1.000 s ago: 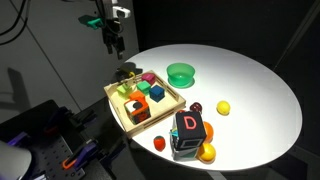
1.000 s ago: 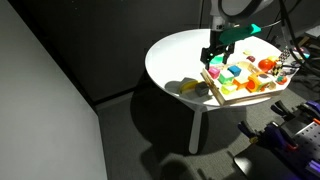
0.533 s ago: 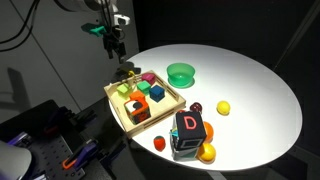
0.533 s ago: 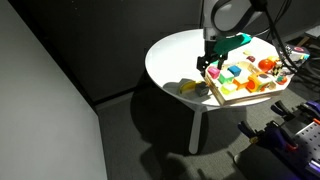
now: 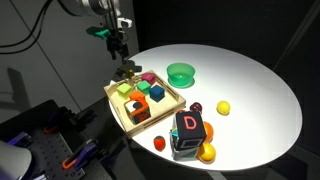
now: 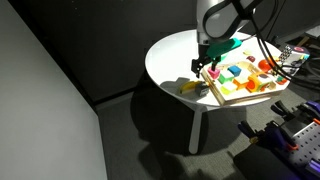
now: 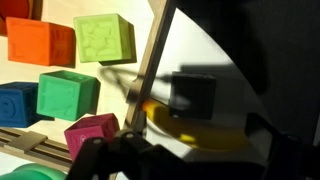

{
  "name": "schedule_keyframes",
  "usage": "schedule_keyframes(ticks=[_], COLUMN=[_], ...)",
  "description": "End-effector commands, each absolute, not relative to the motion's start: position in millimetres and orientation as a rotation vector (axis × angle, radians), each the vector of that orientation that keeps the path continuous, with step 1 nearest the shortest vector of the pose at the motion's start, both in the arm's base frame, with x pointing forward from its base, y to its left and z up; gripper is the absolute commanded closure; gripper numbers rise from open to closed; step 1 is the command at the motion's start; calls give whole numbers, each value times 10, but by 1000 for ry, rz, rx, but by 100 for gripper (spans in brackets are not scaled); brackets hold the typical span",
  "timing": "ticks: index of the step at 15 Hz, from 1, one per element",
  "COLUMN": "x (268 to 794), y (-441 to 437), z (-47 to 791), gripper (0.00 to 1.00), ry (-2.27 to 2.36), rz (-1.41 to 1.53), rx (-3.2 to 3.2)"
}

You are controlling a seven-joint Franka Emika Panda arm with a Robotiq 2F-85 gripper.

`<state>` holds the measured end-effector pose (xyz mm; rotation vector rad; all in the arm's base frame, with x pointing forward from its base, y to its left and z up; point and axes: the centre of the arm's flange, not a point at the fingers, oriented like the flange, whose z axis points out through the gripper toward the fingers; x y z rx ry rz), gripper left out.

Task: Put the grey block in the box

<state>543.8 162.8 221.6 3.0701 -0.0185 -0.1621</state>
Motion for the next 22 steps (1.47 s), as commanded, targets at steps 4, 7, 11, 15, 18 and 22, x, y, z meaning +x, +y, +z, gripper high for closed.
schedule_keyframes(ticks=[4, 7, 11, 15, 18, 22], x=[5660, 5689, 5718, 5729, 5736, 5741], y=[1748, 1764, 1791, 1817, 1829, 1827], z=[1987, 1858, 1699, 1575, 1509, 1455], gripper=[0, 0, 0, 0, 0, 0], ry=[-16, -8, 8, 18, 28, 25], rz=[-154, -182, -213, -238, -249, -258], rx=[3053, 3046, 3037, 3028, 3022, 3015])
